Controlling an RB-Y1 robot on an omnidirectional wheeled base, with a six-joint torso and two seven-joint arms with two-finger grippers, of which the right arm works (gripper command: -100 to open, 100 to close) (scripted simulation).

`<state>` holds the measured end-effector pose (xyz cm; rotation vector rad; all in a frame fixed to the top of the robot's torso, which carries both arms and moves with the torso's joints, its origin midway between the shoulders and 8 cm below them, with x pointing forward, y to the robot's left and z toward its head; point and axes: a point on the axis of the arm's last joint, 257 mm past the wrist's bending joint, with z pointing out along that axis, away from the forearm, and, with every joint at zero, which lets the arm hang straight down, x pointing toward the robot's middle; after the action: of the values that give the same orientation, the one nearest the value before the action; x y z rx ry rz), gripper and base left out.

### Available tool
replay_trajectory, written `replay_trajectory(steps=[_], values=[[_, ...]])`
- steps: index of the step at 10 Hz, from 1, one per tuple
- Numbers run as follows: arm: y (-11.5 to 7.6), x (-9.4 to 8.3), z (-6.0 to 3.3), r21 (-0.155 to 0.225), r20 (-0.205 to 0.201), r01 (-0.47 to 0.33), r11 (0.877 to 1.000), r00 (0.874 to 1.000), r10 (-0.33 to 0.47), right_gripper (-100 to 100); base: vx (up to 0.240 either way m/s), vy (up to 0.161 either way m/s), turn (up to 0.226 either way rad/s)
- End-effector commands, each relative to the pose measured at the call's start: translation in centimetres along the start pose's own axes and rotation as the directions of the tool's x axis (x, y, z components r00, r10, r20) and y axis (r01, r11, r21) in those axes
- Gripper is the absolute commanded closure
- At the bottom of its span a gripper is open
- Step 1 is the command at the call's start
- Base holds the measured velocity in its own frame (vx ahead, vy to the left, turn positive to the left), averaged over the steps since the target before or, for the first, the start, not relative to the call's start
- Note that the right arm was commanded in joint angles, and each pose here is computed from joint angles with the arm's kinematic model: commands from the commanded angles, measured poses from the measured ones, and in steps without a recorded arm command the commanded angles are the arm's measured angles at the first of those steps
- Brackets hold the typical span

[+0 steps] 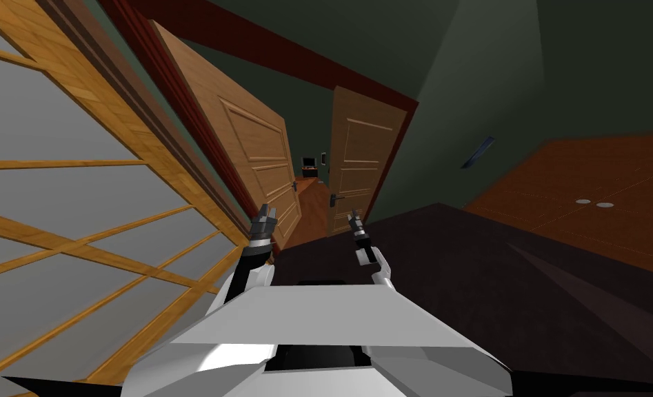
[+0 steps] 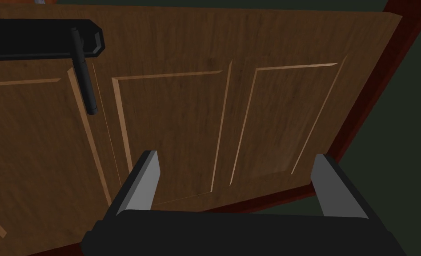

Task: Push the door open

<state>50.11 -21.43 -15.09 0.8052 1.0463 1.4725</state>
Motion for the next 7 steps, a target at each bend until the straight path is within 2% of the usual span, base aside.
replay_trajectory(steps=[1, 2, 3, 4, 5, 7], values=[[-1.3, -0.1, -0.08, 0.024, -0.004, -0.006, 1.000, 1.000, 0.006, -100, 0.069, -0.019, 0.018], [-1.8, 0.0, 0.48, 0.032, -0.013, -0.010, 0.999, 1.000, 0.010, -100, 0.068, -0.019, 0.022], [-2.4, 0.0, 0.25, 0.045, -0.012, -0.011, 0.999, 1.000, 0.012, -100, 0.045, -0.021, 0.015], [-3.3, 0.0, 0.70, 0.059, -0.020, -0.015, 0.998, 1.000, 0.017, -100, 0.050, -0.023, 0.021], [-3.6, -0.1, 0.58, 0.066, -0.019, -0.016, 0.998, 1.000, 0.017, -100, 0.040, -0.014, 0.014], [-4.8, 0.0, 1.58, 0.086, -0.035, -0.023, 0.996, 0.999, 0.026, -100, 0.062, -0.023, 0.029]])
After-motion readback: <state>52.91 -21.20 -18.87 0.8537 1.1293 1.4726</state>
